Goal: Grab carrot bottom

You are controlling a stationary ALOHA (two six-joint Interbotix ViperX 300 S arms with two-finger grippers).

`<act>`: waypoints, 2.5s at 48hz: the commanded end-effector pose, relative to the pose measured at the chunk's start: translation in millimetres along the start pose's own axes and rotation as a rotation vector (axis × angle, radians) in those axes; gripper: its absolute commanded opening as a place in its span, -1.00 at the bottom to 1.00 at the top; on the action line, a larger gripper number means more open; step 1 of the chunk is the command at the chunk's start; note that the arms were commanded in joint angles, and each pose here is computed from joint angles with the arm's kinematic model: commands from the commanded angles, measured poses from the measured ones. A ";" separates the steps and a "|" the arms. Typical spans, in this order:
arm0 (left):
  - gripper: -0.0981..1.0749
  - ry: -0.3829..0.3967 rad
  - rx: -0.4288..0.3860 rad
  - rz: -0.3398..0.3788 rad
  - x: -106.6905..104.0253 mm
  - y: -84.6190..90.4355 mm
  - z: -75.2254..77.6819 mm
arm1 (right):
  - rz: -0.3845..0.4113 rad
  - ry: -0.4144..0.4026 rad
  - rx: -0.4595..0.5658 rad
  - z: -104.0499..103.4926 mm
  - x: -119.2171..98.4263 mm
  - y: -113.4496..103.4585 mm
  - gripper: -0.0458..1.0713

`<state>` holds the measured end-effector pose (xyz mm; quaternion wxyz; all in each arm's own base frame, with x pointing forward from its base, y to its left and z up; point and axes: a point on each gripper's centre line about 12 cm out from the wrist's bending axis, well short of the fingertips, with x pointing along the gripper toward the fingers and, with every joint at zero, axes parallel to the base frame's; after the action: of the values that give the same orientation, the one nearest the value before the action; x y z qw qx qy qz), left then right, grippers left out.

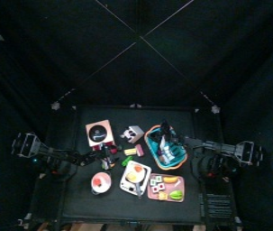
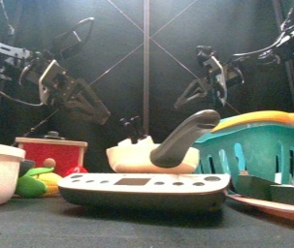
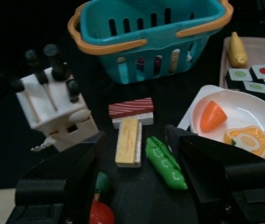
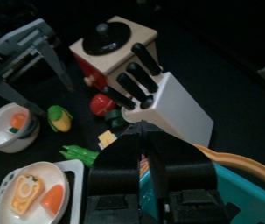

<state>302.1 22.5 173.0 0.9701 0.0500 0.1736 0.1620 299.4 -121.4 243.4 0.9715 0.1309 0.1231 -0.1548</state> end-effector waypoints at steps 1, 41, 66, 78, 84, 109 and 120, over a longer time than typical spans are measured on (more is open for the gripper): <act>0.74 -0.020 0.025 -0.014 11.1 -6.2 8.5 | 0.051 -0.083 -0.013 10.0 -13.0 6.8 -0.21; 0.74 -0.053 -0.059 0.060 21.6 0.4 23.1 | 0.247 -0.126 0.131 11.0 -54.4 74.2 -0.18; 0.74 -0.214 -0.090 0.129 -23.8 45.2 53.6 | 0.155 0.274 0.511 3.6 -51.8 116.2 -0.16; 0.74 -0.217 -0.069 0.116 -50.6 53.5 35.9 | 0.136 0.398 0.621 -0.9 -24.7 137.5 -0.16; 0.74 -0.238 -0.062 0.106 -59.3 54.5 34.7 | 0.079 0.511 0.612 -11.7 -8.0 142.0 -0.16; 0.74 -0.226 -0.050 0.109 -65.0 57.0 25.2 | -0.073 0.688 0.310 -19.3 38.9 146.2 -0.12; 0.74 -0.219 -0.051 0.107 -65.3 56.9 22.7 | -0.084 0.708 0.129 -37.2 63.0 162.3 0.14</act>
<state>233.5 53.2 219.2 0.9739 0.0514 0.0671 0.2107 395.8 17.4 214.8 0.8375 0.2510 0.4597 -0.1559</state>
